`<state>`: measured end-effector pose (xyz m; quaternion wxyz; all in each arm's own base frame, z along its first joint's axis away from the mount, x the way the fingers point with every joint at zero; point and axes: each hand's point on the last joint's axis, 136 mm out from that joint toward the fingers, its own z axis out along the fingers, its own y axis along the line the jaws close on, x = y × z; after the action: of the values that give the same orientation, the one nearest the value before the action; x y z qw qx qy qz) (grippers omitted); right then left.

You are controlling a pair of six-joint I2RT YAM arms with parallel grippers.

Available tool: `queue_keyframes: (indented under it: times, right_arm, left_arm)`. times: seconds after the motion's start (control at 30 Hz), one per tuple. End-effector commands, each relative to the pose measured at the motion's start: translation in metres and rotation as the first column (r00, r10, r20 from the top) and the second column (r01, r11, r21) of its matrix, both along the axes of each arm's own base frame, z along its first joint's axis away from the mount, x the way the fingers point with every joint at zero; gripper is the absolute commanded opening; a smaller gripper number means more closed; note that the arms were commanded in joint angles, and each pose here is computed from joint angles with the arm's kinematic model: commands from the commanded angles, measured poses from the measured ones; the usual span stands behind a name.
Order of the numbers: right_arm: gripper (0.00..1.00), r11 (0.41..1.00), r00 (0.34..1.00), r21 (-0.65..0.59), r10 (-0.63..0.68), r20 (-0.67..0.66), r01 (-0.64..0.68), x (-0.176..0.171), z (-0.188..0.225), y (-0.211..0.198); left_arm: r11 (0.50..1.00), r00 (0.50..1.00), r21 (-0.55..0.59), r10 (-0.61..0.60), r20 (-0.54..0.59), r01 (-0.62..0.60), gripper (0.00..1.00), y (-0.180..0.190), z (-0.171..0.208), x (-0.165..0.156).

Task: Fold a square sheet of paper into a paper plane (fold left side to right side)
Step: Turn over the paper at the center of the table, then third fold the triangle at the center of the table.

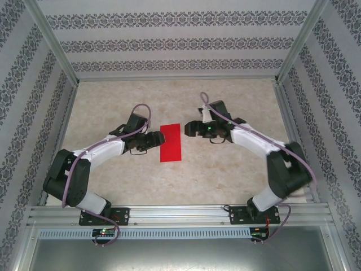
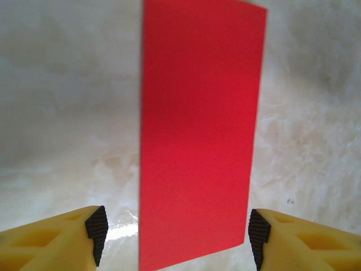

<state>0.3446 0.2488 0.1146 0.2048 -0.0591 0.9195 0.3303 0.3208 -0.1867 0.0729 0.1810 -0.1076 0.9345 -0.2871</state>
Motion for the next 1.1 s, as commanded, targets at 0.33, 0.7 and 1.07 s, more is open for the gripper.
queue_keyframes:
  times: [0.33,0.7,1.07]
  right_arm:
    - [0.56,0.995,0.997,0.098,0.017,-0.077,-0.010,0.064,-0.044,0.074]
    - [0.56,0.999,0.992,-0.034,0.007,-0.126,-0.011,0.069,-0.088,0.064]
    - [0.56,0.998,0.990,-0.061,0.023,-0.137,-0.032,0.063,-0.098,0.061]
  left_arm:
    - [0.988,1.000,-0.156,-0.015,-0.015,0.012,0.65,-0.012,-0.019,0.009]
    - [0.987,0.998,-0.158,-0.019,-0.062,0.009,0.65,-0.013,-0.033,0.007]
    - [0.969,0.995,-0.248,-0.042,-0.088,0.019,0.52,-0.030,-0.036,0.009]
